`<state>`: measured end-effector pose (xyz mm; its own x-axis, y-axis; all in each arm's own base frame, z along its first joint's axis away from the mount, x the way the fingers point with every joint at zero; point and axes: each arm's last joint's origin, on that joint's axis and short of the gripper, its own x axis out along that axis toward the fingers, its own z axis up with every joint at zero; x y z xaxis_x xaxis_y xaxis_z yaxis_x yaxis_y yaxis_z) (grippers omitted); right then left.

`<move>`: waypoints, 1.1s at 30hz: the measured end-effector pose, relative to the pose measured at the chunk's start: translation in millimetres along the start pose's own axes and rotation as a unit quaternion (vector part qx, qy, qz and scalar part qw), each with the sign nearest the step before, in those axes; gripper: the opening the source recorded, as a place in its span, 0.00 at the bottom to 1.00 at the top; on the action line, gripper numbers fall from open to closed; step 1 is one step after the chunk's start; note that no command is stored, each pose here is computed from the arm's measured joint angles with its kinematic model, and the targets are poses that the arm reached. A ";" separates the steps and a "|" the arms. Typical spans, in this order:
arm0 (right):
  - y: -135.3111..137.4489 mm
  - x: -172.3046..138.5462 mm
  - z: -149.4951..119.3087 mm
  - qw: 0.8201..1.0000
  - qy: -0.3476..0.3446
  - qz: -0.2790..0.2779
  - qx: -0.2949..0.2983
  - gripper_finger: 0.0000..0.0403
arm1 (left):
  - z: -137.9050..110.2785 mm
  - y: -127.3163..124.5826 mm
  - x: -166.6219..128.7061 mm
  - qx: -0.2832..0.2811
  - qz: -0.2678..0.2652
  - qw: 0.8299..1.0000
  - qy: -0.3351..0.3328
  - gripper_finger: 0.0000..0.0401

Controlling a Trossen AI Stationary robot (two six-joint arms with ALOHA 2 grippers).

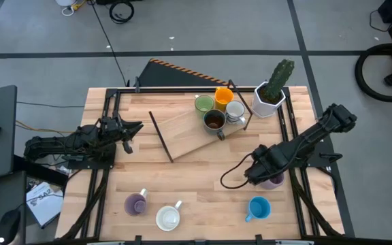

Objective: Place coffee mugs
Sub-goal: Put the purple mug on the shelf

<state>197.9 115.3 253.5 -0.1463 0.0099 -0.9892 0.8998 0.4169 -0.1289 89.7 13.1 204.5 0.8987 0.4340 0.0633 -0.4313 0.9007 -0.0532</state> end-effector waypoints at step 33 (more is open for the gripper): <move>26.5 2.6 38.4 0.948 -0.107 0.180 -0.240 0.08 | 0.0 0.0 0.0 -0.005 0.000 1.000 0.000 0.17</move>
<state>237.1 91.5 244.8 0.2683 0.0666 -0.9610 0.5768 0.7879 0.2157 89.7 13.1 204.5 0.8986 0.4340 0.0636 -0.4304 0.9004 -0.0640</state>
